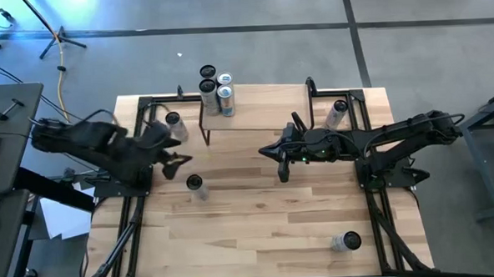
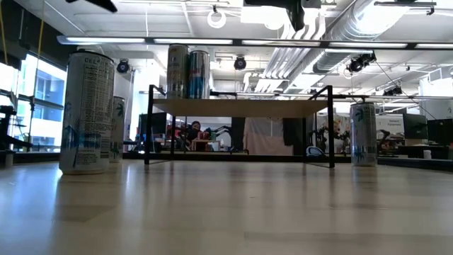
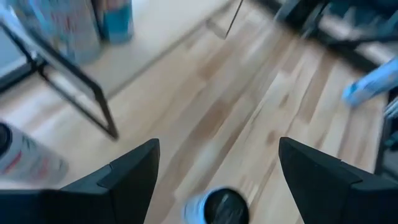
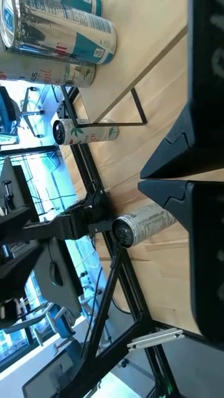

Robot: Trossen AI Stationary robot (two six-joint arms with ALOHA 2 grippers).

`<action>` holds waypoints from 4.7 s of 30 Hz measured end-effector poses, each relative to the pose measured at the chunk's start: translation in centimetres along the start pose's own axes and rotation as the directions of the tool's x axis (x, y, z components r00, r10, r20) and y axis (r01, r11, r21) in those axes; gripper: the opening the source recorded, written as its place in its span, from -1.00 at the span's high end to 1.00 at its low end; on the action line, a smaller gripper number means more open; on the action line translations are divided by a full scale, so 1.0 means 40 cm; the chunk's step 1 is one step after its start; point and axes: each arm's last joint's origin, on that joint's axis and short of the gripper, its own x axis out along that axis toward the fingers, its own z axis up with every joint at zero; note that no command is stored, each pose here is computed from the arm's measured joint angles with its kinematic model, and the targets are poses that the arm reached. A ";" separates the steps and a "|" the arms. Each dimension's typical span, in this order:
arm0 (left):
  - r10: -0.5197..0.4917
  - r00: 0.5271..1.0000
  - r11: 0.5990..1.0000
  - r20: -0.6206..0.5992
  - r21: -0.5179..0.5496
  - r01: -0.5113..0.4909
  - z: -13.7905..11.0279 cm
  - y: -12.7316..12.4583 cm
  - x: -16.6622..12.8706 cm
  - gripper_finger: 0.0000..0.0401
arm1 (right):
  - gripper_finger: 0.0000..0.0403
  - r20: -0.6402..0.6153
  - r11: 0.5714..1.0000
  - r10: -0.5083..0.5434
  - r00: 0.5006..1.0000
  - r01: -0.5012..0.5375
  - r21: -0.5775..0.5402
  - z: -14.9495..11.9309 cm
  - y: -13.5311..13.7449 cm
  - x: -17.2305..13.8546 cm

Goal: Place canned beverage on shelf
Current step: Put the bottom left black soda can on the shelf

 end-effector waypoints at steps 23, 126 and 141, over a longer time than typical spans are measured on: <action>-0.469 0.779 0.857 0.416 0.002 0.515 -0.222 0.185 0.001 -0.50 | 1.00 0.022 0.998 -0.054 0.998 0.053 0.045 0.002 -0.004 0.000; -0.359 0.923 0.848 0.137 0.462 0.261 -0.475 0.120 0.322 -0.50 | 1.00 0.013 0.994 -0.056 0.998 0.054 0.100 0.000 -0.005 0.000; -0.333 0.936 0.851 0.113 0.465 0.246 -0.493 0.095 0.361 -0.48 | 1.00 0.015 0.993 -0.059 0.998 0.057 0.100 0.000 -0.005 0.000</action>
